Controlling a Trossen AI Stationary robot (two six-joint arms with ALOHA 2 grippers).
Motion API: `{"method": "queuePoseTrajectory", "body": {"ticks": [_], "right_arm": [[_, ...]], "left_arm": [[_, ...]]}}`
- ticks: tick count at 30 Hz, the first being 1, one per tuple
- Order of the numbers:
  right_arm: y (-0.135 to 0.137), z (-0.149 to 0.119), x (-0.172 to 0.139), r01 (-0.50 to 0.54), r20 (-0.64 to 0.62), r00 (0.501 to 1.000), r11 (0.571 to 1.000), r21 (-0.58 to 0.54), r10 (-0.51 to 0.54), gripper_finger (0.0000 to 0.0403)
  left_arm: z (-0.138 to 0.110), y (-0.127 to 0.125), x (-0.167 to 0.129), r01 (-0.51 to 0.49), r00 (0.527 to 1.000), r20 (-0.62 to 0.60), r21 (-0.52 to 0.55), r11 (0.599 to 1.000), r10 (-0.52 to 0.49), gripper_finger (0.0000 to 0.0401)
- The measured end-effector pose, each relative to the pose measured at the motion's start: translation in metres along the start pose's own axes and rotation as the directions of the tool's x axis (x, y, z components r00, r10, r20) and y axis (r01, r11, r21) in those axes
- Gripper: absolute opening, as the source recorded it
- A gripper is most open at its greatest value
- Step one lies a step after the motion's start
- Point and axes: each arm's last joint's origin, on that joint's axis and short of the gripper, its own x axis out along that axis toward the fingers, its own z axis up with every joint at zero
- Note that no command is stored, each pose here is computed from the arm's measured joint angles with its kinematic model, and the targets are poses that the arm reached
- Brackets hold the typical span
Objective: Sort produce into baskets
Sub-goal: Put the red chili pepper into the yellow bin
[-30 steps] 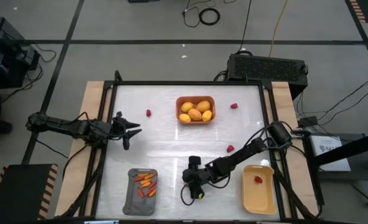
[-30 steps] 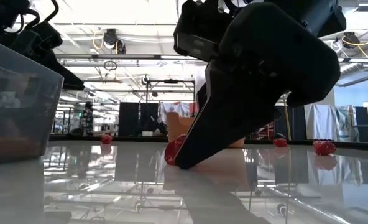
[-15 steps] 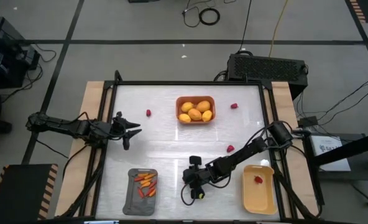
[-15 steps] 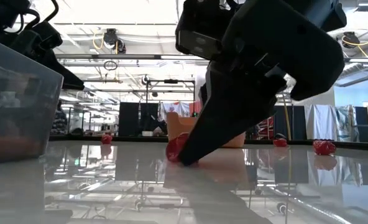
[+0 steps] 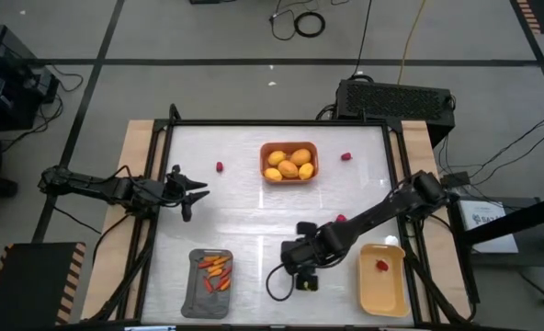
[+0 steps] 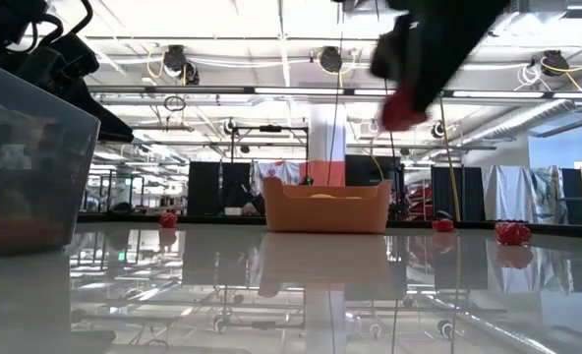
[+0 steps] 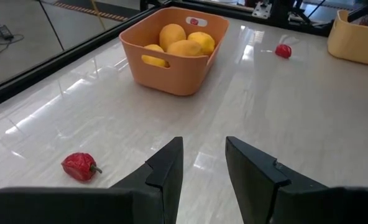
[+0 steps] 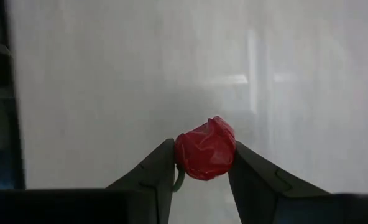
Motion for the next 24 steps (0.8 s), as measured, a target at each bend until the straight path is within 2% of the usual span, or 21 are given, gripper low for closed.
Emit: {"method": "queuePoseTrajectory", "body": {"ticks": [4,10,16,24], "right_arm": [[-0.007,-0.015,-0.023,0.061,-0.134,0.99,0.997,0.055,-0.053,0.0126],[-0.011,-0.05,-0.069,0.185,-0.299,0.945,0.972,0.144,-0.135,0.0126],[-0.004,-0.094,-0.109,0.307,-0.355,0.91,0.924,0.227,-0.215,0.0125],[0.006,-0.15,-0.122,0.368,-0.364,0.902,0.854,0.369,-0.232,0.0125]], "left_arm": [[0.0,0.0,0.0,-0.001,1.0,0.0,0.001,1.0,0.001,0.0127],[0.0,0.0,0.0,-0.001,1.0,0.0,0.0,1.0,0.001,0.0127],[0.0,0.0,0.0,-0.001,1.0,0.0,0.0,1.0,0.001,0.0127],[0.0,0.0,0.0,-0.001,1.0,0.0,0.0,1.0,0.001,0.0127]]}}
